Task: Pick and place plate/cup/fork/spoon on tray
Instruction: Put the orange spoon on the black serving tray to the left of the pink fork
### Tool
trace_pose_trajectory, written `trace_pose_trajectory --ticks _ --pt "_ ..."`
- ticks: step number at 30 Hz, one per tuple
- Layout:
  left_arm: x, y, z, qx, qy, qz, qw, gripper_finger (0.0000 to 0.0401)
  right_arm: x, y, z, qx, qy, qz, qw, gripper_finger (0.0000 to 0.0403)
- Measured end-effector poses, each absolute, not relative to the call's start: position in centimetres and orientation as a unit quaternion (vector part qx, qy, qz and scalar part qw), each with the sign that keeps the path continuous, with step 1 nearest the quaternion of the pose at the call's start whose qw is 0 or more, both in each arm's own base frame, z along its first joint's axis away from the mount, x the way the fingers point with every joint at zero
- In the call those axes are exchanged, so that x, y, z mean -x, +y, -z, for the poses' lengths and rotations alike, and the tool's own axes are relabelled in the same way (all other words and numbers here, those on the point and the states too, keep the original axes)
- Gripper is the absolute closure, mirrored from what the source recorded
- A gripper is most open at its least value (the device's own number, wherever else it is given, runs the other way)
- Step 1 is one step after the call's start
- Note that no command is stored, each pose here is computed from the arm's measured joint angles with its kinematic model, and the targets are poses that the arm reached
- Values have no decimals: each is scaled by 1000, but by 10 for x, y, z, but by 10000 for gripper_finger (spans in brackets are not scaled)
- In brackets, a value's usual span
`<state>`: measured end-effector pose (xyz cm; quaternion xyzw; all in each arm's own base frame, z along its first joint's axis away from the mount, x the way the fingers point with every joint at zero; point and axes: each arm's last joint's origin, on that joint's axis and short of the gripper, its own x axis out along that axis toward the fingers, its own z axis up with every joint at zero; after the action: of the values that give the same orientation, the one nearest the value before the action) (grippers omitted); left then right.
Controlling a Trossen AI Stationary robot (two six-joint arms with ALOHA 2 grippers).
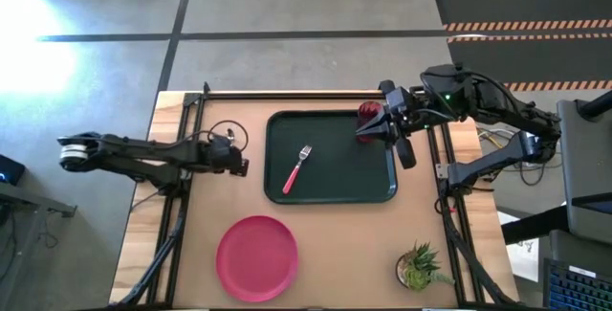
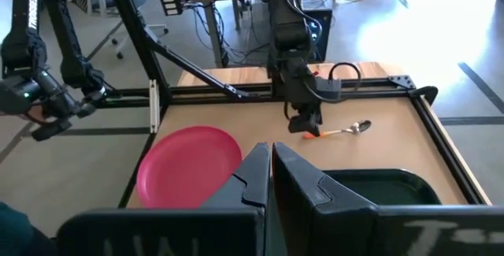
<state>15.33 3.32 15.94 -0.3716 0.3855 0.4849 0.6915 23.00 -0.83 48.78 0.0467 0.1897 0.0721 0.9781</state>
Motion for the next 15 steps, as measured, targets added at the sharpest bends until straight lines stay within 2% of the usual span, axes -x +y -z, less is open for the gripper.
trace_pose_trajectory --ticks 7,15 --pt "-158 39 -145 377 423 -497 658 210 -230 -8 -488 -40 189 -73 978 394" --pt "-168 44 -132 380 436 -503 643 210 -230 -8 -488 -35 189 -74 979 394"
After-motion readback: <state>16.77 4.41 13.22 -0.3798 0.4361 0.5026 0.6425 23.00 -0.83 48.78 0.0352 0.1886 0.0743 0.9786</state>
